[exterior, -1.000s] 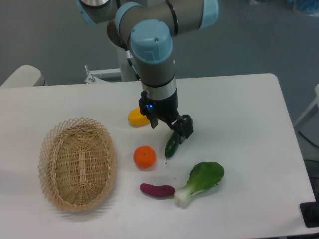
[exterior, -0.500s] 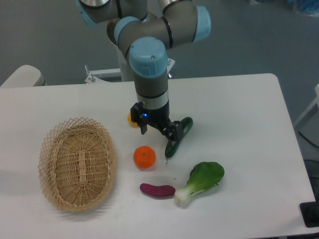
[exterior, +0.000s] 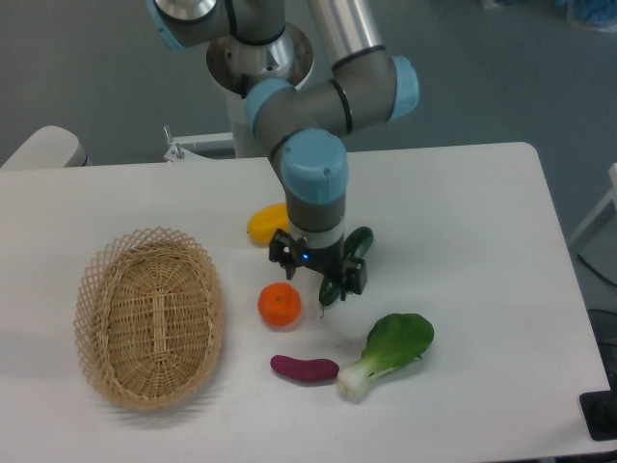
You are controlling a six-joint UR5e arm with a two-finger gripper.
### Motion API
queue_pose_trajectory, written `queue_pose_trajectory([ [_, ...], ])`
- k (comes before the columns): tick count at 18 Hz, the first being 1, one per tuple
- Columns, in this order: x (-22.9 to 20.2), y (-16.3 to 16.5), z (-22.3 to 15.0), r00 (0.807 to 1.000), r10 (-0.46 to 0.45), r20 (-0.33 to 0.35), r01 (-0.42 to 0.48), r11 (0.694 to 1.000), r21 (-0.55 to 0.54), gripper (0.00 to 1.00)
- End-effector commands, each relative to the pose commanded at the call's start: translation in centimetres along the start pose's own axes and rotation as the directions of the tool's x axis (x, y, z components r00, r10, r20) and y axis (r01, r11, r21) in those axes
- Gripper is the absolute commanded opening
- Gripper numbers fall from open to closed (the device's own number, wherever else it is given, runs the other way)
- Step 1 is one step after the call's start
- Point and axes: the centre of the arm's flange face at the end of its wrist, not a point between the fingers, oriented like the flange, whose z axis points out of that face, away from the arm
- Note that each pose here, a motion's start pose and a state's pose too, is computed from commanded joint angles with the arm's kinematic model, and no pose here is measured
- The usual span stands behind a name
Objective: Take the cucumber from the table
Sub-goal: 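Reposition the open gripper over the cucumber's middle and lower it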
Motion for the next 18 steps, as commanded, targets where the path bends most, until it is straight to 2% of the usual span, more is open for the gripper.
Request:
queue_pose_trajectory([
  [2,-0.7,1.5,0.7,1.000,0.021,-0.011,-0.021,1.000,-0.012,1.00],
  [6,-0.9,4.2,3.3,0.998,-0.032,-0.056,0.030,0.999,-0.037,1.00],
  [10,0.6,4.7,4.7,0.992,-0.118,-0.049,0.116,0.992,-0.041,1.00],
  [18,1.7,4.8,5.1,0.992,-0.107,-0.062,0.104,0.993,-0.049,1.00],
])
